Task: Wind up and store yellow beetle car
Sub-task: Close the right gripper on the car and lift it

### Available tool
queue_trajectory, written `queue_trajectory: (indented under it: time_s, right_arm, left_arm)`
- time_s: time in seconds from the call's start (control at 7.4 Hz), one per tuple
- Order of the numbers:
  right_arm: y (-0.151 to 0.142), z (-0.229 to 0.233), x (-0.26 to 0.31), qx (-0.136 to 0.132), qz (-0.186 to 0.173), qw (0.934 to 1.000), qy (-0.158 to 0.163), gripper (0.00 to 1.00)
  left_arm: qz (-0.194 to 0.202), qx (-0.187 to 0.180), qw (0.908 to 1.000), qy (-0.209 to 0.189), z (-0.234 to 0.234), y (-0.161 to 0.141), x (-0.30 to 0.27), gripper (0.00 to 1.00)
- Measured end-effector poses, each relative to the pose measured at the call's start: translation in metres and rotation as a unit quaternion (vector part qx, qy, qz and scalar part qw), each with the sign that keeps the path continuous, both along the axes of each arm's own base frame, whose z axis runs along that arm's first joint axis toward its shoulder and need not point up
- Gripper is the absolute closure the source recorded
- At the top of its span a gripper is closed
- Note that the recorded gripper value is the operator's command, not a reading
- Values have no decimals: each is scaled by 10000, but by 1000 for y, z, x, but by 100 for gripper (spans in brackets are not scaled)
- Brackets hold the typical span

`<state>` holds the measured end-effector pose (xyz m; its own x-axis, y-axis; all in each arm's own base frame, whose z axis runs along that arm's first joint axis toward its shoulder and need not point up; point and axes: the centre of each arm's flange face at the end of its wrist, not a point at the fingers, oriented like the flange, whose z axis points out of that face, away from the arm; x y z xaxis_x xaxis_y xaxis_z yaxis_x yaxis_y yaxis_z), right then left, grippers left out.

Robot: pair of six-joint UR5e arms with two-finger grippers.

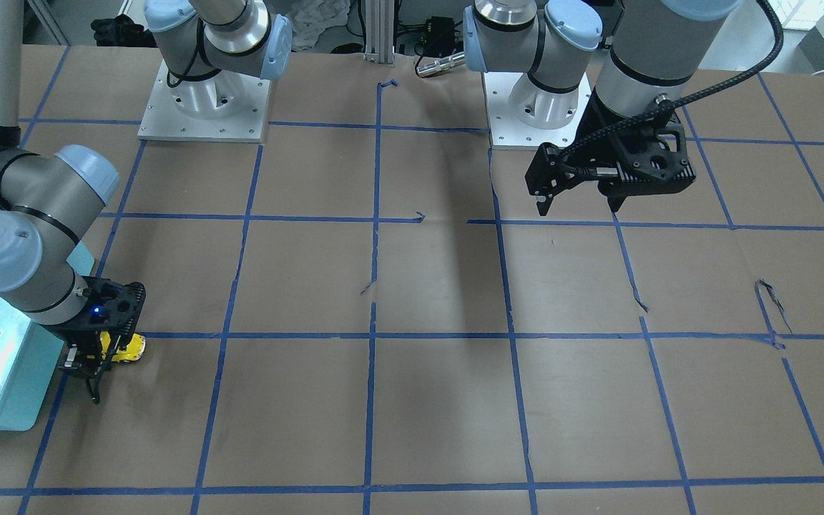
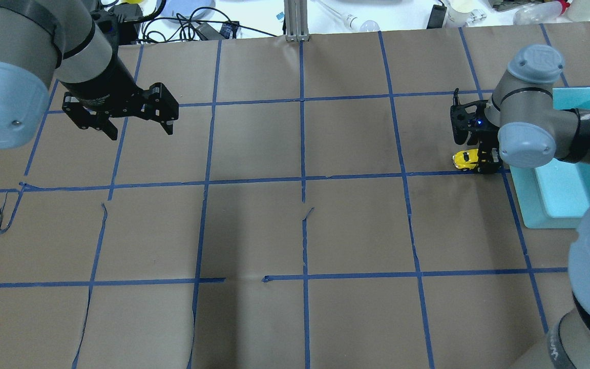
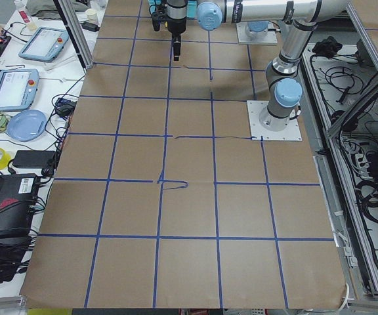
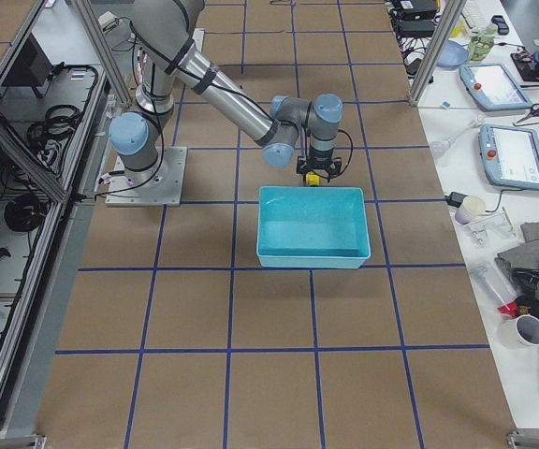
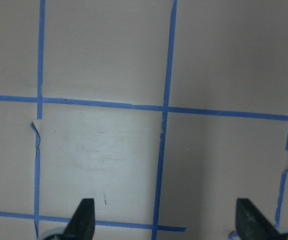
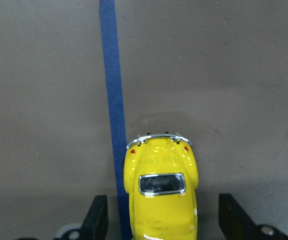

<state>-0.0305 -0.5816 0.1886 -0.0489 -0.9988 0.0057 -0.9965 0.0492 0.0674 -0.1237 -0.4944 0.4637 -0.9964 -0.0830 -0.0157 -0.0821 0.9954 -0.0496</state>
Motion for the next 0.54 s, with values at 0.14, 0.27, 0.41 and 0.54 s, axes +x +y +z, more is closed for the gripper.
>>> queue_trajectory:
  time_s: [0.14, 0.27, 0.41, 0.54]
  right_arm:
    - [2, 0, 0, 15, 55, 10000, -3, 81]
    - [2, 1, 1, 10, 157, 9999, -3, 91]
    - [1, 4, 1, -16, 289, 9996, -5, 93]
    - [-2, 11, 2, -83, 392, 9992, -11, 94]
  left_arm:
    - [0, -2, 10000, 0, 0, 0, 0, 0]
    - [0, -6, 10000, 0, 0, 0, 1, 0]
    - [0, -11, 10000, -1, 1, 0, 1, 0]
    - [3, -14, 10000, -1, 1, -1, 1, 0]
